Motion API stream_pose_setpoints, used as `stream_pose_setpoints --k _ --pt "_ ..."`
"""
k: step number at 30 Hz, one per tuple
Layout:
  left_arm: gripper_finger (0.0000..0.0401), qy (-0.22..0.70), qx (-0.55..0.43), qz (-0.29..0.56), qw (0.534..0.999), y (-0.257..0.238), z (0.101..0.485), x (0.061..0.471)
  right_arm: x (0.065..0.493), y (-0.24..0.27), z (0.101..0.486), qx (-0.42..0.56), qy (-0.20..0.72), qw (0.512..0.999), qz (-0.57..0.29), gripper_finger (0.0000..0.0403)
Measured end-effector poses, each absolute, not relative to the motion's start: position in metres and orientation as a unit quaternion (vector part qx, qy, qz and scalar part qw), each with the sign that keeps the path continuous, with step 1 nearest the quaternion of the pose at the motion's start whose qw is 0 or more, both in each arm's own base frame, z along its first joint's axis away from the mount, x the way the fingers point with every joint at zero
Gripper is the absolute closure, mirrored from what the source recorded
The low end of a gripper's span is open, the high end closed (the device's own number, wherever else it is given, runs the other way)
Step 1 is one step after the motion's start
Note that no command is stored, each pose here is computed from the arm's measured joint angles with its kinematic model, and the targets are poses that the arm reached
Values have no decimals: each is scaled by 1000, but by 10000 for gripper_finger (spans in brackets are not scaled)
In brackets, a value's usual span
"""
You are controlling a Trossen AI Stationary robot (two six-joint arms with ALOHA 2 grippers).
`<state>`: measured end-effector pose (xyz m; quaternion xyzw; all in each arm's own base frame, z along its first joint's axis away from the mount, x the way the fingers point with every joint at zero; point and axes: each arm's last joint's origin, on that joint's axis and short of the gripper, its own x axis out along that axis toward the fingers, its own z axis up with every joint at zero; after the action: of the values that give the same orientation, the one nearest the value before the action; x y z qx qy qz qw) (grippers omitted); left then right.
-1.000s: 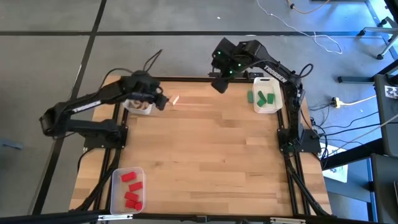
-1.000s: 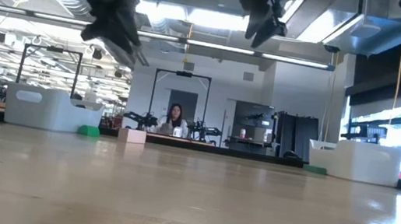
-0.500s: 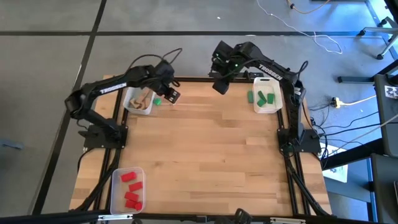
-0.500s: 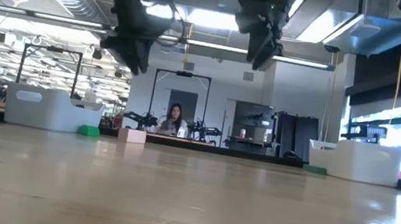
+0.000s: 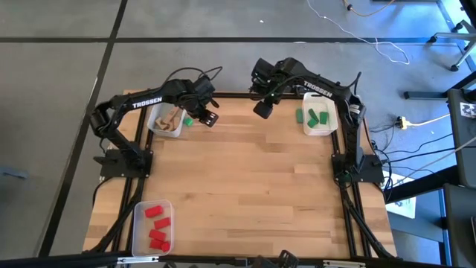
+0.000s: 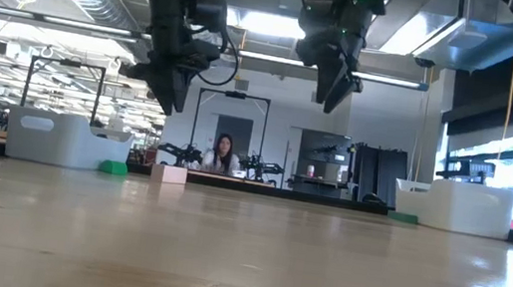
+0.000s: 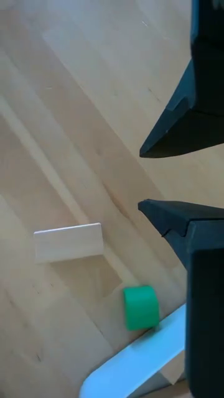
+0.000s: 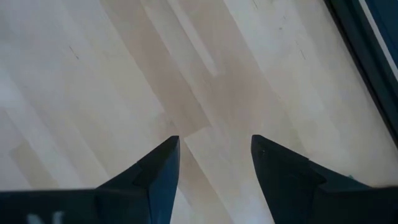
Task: Sort & place blocks by color
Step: Put the green block into the white bin
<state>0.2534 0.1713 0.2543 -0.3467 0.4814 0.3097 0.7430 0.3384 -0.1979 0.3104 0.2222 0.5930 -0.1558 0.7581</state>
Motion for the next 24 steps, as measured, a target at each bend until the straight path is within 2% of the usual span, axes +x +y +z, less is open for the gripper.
stream_pose_setpoints --k 14,24 --pt "289 470 -336 310 755 175 255 255 345 -202 311 211 562 784 -160 204" --pt "288 458 -331 368 739 177 255 254 354 -207 315 197 522 813 -166 204"
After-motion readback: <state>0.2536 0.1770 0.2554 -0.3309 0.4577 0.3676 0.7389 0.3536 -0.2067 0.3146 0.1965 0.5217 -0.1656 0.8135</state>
